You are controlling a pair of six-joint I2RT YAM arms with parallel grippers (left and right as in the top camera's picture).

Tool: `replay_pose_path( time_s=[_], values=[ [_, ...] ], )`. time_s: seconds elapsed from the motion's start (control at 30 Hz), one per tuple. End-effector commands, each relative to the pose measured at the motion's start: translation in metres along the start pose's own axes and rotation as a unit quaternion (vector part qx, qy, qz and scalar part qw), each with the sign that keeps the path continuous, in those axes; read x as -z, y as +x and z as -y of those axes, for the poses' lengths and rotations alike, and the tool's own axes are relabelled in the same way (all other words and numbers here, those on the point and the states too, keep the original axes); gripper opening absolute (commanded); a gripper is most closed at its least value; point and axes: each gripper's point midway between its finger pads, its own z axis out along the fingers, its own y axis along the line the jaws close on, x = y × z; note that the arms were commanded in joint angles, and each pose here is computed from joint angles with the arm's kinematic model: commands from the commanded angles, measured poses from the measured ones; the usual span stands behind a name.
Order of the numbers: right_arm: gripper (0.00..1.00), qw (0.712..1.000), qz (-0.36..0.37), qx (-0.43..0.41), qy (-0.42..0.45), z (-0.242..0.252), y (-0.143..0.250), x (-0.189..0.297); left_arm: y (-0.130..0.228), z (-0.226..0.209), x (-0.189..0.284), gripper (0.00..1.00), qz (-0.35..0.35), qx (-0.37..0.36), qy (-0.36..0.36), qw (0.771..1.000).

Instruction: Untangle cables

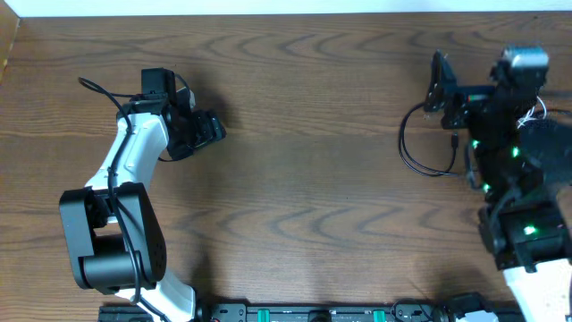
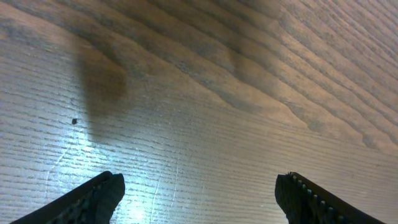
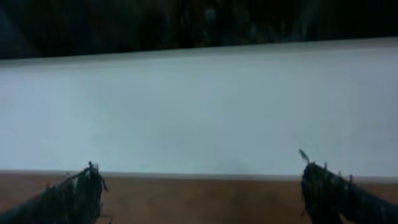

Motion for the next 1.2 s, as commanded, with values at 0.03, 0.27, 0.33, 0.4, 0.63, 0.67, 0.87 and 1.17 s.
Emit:
replay_pose_path(
  time_s=[0.03, 0.27, 0.33, 0.4, 0.63, 0.67, 0.87, 1.17],
  values=[
    [0.99, 0.998, 0.051, 0.008, -0.029, -0.004, -0.004, 0.022, 0.003, -0.003, -0.003, 0.84, -0.005, 0.001, -0.005, 1.000],
    [0.99, 0.998, 0.063, -0.002, -0.007, 0.015, 0.038, 0.052, 0.003, -0.003, -0.003, 0.84, -0.005, 0.001, -0.005, 1.000],
    [0.99, 0.998, 0.059, -0.001, 0.001, 0.021, 0.053, 0.059, 0.003, -0.003, -0.003, 0.84, -0.005, 0.001, -0.005, 1.000],
    [0.99, 0.998, 0.060, 0.000, 0.009, 0.027, 0.066, 0.069, 0.003, -0.003, -0.003, 0.84, -0.005, 0.001, -0.005, 1.000],
    [0.99, 0.995, 0.104, -0.008, 0.011, 0.031, 0.076, 0.100, 0.003, -0.003, -0.003, 0.84, -0.005, 0.001, -0.005, 1.000],
    [0.99, 0.993, 0.116, -0.008, 0.012, 0.032, 0.076, 0.105, 0.003, -0.003, -0.003, 0.84, -0.005, 0.001, -0.005, 1.000],
    [0.99, 0.985, 0.172, -0.008, 0.010, 0.033, 0.082, 0.126, 0.003, -0.003, -0.003, 0.84, -0.005, 0.001, -0.005, 1.000],
    [0.99, 0.976, 0.218, -0.013, 0.012, 0.037, 0.092, 0.141, 0.003, -0.003, -0.003, 0.84, -0.005, 0.001, -0.005, 1.000]
  ],
)
